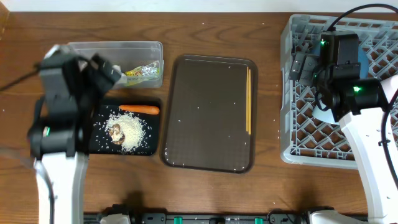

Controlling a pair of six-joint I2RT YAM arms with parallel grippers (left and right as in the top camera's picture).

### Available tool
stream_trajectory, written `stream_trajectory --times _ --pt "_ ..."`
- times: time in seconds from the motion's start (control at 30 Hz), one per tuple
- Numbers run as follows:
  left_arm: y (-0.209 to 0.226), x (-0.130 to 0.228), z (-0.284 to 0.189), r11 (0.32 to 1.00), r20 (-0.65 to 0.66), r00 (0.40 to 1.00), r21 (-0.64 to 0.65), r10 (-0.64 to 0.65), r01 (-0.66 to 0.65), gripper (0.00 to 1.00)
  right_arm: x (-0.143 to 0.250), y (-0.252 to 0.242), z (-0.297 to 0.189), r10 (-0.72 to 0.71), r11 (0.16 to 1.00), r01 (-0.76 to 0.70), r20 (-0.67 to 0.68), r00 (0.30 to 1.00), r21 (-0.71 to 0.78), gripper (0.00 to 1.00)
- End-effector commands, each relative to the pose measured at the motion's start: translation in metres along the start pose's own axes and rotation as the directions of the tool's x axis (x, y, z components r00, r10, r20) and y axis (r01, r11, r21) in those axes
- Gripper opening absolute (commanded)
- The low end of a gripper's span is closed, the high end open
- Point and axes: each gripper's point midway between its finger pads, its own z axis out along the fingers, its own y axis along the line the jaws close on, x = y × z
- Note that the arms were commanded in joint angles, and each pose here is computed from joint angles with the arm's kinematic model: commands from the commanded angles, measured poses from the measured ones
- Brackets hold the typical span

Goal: Sort waste into correct bins and load items into the dishwasher rack
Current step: 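Move the right gripper left to the chopsticks on the brown tray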

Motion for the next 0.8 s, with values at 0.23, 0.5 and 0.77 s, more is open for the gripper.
stream_trajectory --times 0.23,0.5,0.77 --pt "0.051 -0.013 -0.042 0.973 0.134 0.978 -0.142 -0.162 0.181 0.98 -0.005 -0.004 -0.003 -0.003 1.000 0.003 0.015 1.000 0.014 0.99" --pt "0.059 -0.003 -0.038 0.968 0.091 0.984 -0.185 -0.156 0.170 0.98 0.019 0.069 -0.020 0.062 0.910 -0.121 -0.158 0.986 -0.398 0.99" --pt "0.059 -0.001 -0.032 0.966 0.076 0.985 -0.199 -0.154 0.167 0.98 0.032 0.148 -0.048 -0.048 0.724 -0.110 -0.209 0.977 -0.681 0.96"
